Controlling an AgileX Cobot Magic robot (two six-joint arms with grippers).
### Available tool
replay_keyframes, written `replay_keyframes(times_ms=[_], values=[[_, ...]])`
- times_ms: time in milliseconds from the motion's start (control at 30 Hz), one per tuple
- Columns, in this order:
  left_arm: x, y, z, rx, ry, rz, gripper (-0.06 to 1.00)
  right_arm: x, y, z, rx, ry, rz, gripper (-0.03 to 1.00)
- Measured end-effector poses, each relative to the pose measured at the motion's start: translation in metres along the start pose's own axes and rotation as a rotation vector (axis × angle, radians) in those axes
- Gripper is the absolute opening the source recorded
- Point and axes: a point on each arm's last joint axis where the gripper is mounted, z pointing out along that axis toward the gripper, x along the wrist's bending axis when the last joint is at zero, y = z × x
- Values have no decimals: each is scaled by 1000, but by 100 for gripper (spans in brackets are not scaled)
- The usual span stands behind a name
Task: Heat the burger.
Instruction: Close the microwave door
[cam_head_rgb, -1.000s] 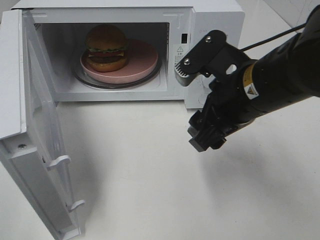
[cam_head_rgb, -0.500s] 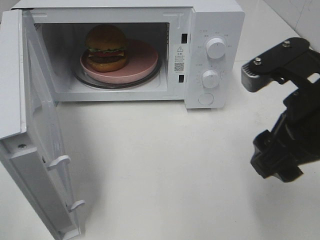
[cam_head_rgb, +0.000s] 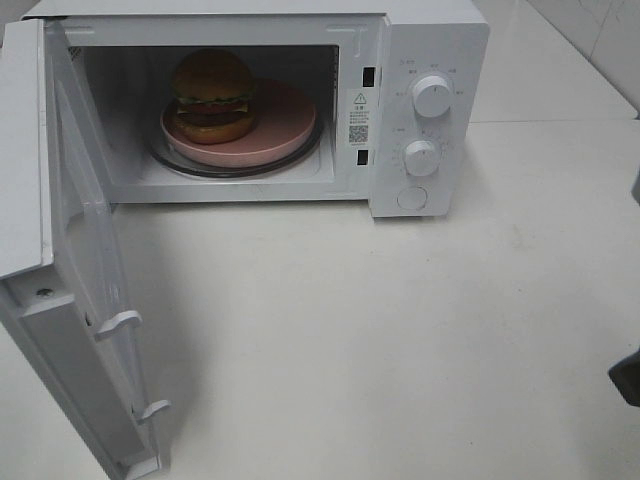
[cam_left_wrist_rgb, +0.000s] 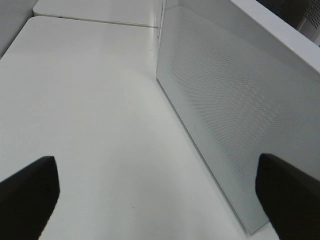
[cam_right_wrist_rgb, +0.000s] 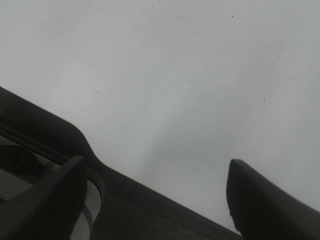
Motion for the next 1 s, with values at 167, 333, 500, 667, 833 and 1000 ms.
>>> replay_keyframes(times_ms=[167, 333, 500, 667, 833, 1000], values=[[0, 0, 0, 0, 0, 0, 99, -5, -21, -2, -14, -1, 37, 75], [0, 0, 0, 0, 0, 0, 99, -15, -38, -3, -52, -17, 139, 75], [0, 0, 0, 0, 0, 0, 99, -26, -49, -12, -119, -47, 242, 75], [0, 0, 0, 0, 0, 0, 99, -33, -65, -27, -239, -81, 334, 75], [0, 0, 0, 0, 0, 0, 99, -31, -82, -40, -354, -112, 350, 75], [0, 0, 0, 0, 0, 0, 99, -22, -97, -48, -473, -125, 345, 75]])
